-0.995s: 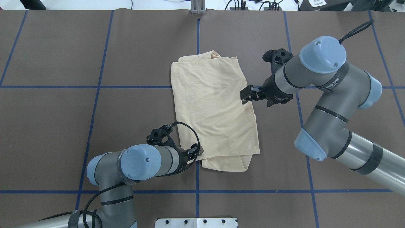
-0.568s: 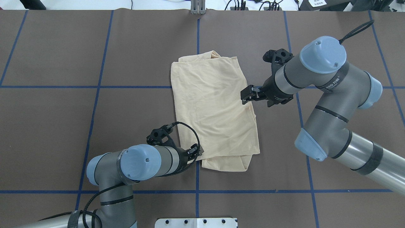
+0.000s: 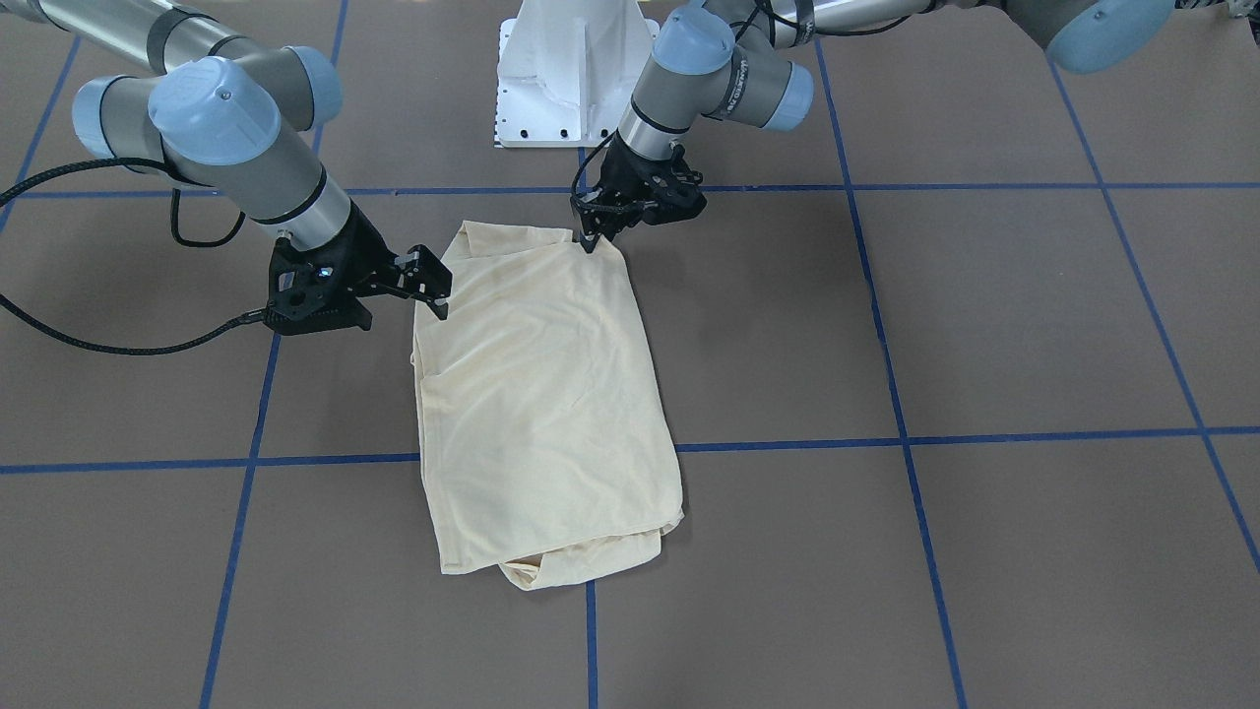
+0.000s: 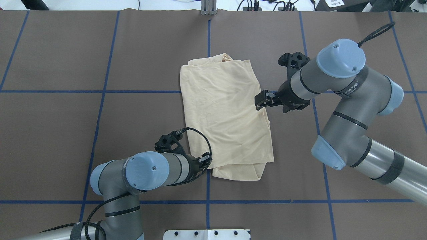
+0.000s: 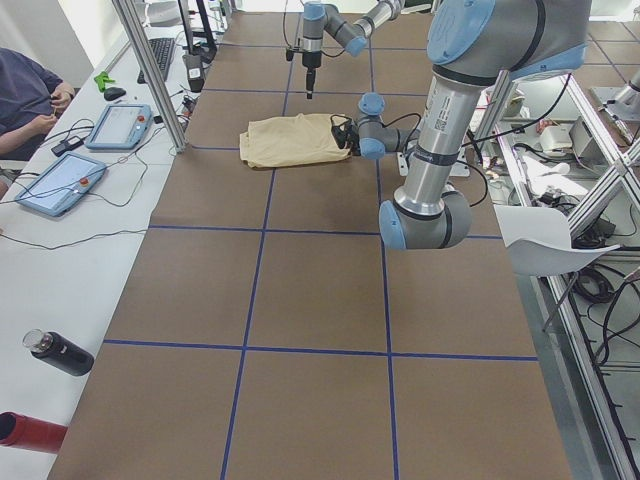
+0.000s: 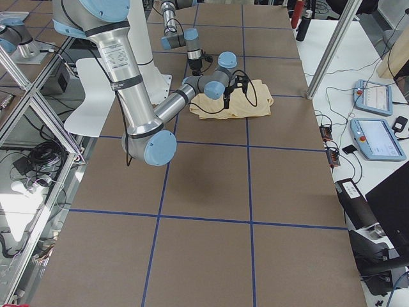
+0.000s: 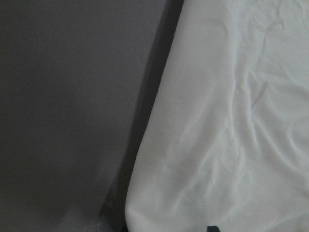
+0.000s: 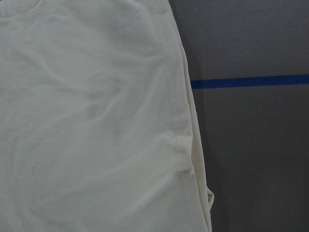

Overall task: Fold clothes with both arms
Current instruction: 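Move the right gripper to the shirt's near corner beside the left gripper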

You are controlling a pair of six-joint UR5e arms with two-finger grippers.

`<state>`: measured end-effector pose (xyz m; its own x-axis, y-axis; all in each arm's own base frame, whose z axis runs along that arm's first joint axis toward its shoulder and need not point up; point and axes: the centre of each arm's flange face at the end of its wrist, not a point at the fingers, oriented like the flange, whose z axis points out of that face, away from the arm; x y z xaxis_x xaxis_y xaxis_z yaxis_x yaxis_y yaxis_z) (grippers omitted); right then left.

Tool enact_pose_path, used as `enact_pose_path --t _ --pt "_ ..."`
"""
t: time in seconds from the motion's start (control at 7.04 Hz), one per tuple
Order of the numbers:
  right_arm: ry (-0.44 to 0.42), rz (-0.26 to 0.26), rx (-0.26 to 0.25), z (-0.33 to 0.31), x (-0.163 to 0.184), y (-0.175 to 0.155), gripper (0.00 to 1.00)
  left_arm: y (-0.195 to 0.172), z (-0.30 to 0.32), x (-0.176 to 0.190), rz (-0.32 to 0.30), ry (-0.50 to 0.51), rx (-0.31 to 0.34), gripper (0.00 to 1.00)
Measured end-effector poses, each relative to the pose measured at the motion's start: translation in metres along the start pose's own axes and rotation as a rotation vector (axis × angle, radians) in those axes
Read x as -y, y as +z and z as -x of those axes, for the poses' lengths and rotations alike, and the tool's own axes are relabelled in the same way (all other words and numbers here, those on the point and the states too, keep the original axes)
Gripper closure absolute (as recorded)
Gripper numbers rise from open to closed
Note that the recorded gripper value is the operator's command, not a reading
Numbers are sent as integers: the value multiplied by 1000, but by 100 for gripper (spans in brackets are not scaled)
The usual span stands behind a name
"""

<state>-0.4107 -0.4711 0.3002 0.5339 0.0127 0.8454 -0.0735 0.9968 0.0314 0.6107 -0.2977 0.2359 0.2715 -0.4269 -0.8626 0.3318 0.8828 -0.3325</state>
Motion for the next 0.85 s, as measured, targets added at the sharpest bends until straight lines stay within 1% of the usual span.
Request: enact_pose_path --t 0.28,0.43,0.71,0.85 --pt "1 -1 -3 -1 0 1 0 -2 -1 1 -3 -6 -2 100" --pt "17 1 -4 -2 -2 2 0 -6 -4 2 -3 -8 -5 100" --pt "117 9 -4 8 -21 11 0 -25 -13 -1 1 -8 -14 100" --pt "187 8 -3 18 -36 17 0 -31 -16 -2 3 -9 -16 100"
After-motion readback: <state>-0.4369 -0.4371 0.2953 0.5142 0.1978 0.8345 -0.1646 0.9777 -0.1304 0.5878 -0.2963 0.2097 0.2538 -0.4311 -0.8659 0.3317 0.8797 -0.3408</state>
